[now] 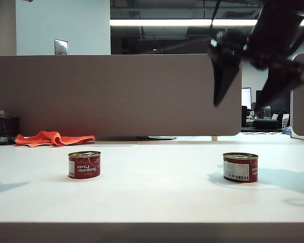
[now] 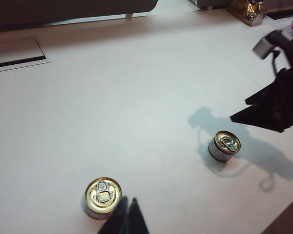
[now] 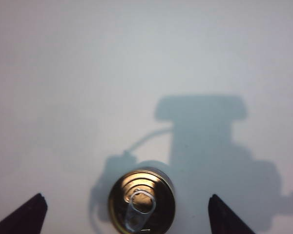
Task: Stack a can of tomatoes on the right onto the can of tomatoes on the left.
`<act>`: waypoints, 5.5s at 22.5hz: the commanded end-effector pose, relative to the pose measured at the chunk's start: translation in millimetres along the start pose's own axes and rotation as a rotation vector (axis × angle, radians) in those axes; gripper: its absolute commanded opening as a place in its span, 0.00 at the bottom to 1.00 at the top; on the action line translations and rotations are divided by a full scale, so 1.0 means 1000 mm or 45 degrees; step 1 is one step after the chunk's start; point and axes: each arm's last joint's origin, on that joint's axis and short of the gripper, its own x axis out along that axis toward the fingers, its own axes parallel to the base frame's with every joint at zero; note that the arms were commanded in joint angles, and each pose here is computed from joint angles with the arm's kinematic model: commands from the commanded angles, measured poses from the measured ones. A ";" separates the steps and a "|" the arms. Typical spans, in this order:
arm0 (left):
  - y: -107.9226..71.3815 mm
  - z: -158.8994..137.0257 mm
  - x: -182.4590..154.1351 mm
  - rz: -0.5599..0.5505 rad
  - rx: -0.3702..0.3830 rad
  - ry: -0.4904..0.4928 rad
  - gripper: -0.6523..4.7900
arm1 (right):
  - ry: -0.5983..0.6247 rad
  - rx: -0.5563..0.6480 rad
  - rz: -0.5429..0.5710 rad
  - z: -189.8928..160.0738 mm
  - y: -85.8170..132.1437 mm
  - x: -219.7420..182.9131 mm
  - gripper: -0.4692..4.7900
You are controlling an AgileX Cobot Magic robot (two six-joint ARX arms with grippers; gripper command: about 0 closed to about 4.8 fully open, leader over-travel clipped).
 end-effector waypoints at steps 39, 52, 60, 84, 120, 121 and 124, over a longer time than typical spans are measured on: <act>-0.001 -0.001 -0.001 -0.003 0.024 0.027 0.11 | 0.305 -0.016 -0.067 -0.017 0.003 0.073 0.53; 0.002 0.006 -0.002 0.128 0.083 -0.061 0.11 | -0.176 -0.202 0.180 0.077 0.092 0.002 0.52; 0.002 0.005 -0.002 0.110 0.072 -0.041 0.11 | -0.136 -0.473 0.264 0.083 0.192 0.036 0.52; 0.002 0.003 -0.002 0.110 0.066 -0.019 0.11 | 0.044 -0.548 0.290 0.053 0.218 0.094 0.75; -0.011 -0.133 -0.037 0.276 0.187 -0.178 0.11 | -0.660 -0.152 -0.439 -0.145 -0.017 -0.152 0.12; -0.007 -0.136 -0.032 0.337 0.122 -0.220 0.11 | -0.712 -0.115 -0.422 -0.157 -0.020 -0.141 0.12; 0.000 -0.142 -0.023 0.447 0.109 -0.297 0.11 | -0.951 -0.054 -0.303 -0.172 -0.022 -0.125 0.11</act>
